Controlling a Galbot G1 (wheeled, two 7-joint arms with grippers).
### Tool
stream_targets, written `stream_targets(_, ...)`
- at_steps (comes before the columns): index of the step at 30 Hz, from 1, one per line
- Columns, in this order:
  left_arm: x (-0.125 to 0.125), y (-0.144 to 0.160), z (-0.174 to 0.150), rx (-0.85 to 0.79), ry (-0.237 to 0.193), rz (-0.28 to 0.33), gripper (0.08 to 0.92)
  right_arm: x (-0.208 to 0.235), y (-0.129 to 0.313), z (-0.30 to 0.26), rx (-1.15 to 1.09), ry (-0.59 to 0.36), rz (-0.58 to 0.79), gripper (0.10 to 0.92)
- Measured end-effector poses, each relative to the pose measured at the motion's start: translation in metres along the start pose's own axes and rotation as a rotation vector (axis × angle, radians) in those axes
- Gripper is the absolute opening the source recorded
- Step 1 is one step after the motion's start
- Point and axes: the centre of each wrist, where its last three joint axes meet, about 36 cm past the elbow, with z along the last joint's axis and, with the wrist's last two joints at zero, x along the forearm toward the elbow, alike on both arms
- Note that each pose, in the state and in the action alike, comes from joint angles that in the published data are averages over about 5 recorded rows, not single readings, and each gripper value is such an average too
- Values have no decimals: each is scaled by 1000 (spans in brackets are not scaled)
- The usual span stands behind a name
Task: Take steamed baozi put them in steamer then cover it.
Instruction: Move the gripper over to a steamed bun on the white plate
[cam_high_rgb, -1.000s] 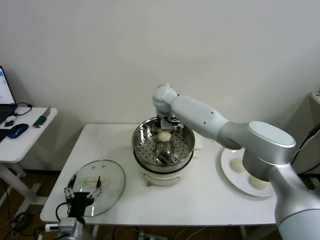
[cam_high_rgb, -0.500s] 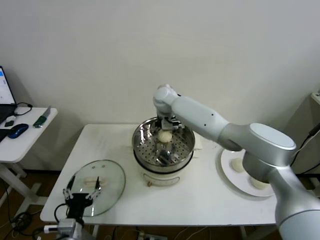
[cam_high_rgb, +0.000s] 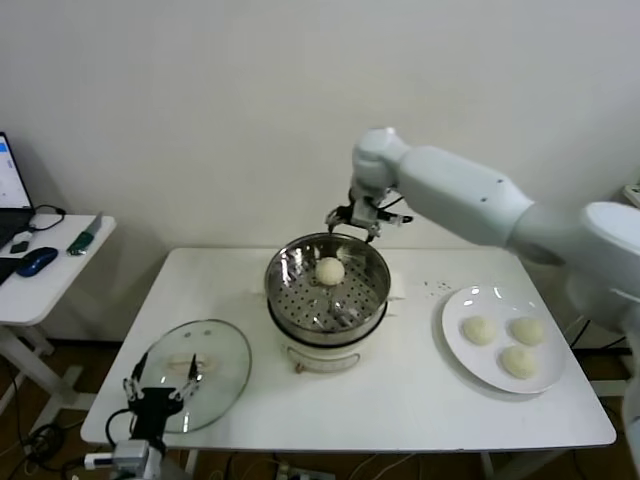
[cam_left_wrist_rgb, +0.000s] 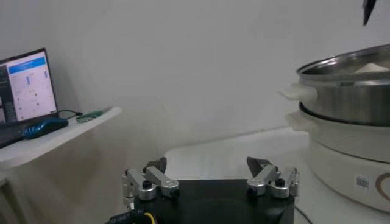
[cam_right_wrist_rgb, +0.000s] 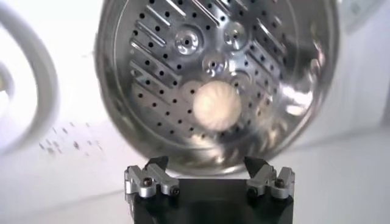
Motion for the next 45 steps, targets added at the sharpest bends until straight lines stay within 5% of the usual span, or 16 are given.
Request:
stream_targets(10, -5, -4, -1, -13, -20, 18, 823, 12, 132, 34, -632, 15, -12, 823)
stream_targets(23, -1, 0, 0, -28, -13, 9, 823, -52, 276, 28, -1100, -46, -176, 823)
stream_targets(34, 2, 1, 3, -33, 0, -1, 823, -112, 337, 21, -1211, -43, -260, 823)
stream_targets(45, 0, -2, 6, -38, 9, -1, 823, -143, 350, 25, -1232, -30, -276, 823)
